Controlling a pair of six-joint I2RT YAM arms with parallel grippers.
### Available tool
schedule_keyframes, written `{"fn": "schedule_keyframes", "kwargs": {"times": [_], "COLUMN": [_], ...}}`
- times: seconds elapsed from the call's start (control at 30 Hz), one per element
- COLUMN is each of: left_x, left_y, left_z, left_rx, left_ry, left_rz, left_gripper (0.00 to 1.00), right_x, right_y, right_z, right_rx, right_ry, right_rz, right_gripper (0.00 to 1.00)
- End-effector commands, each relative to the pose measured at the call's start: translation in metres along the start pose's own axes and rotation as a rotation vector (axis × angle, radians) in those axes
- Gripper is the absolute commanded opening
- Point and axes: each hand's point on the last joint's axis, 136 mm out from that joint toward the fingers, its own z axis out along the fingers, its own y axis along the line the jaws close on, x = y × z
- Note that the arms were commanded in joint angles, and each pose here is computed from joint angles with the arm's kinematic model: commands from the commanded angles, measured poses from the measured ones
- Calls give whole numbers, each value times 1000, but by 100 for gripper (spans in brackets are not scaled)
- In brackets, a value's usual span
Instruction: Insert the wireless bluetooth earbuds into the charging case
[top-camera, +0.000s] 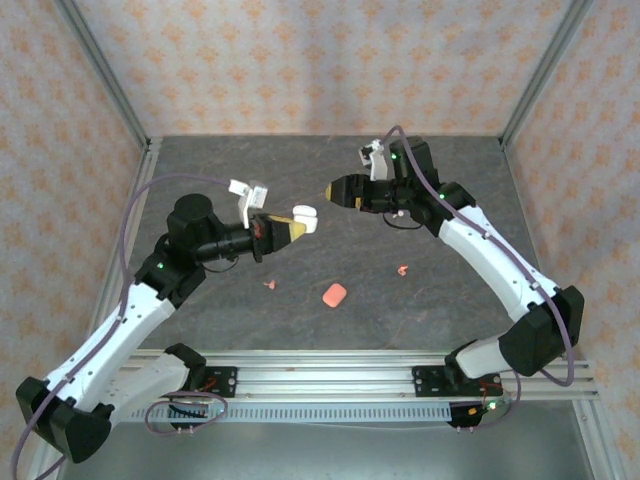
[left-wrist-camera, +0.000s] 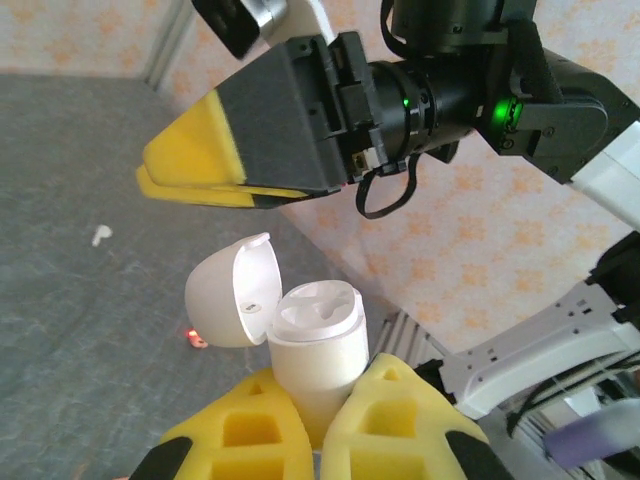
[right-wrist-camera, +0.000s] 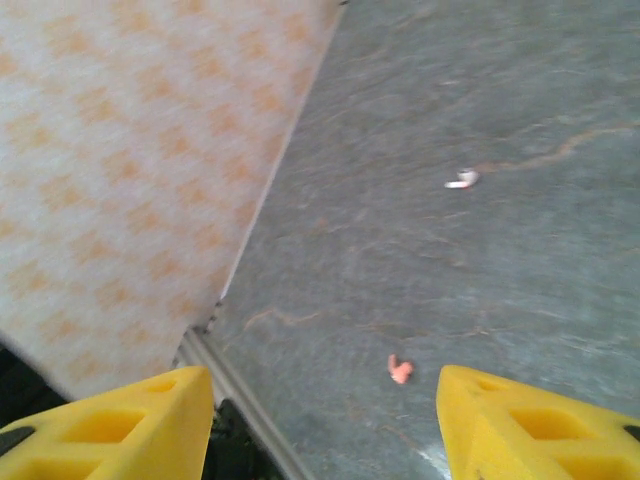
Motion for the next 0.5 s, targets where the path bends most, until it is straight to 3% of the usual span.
{"fn": "schedule_keyframes", "kwargs": {"times": [0.0,0.23,0.47], "left_x": [6,14,21], "left_y": [12,30,40], "left_z": [-13,-40,-56], "left_rx": [-113,-291,-381], "left_ry": [-5,-9,-24], "left_rz": [92,177,218], "left_gripper": [0,0,0], "right_x": [0,16,22], "right_y": [-43,-62,-66], "right_z": [4,54,144], "right_rx": [194,394,463], "right_ry": [-37,51,140], "right_rz": [142,169,216], "right_gripper": [57,56,51]}}
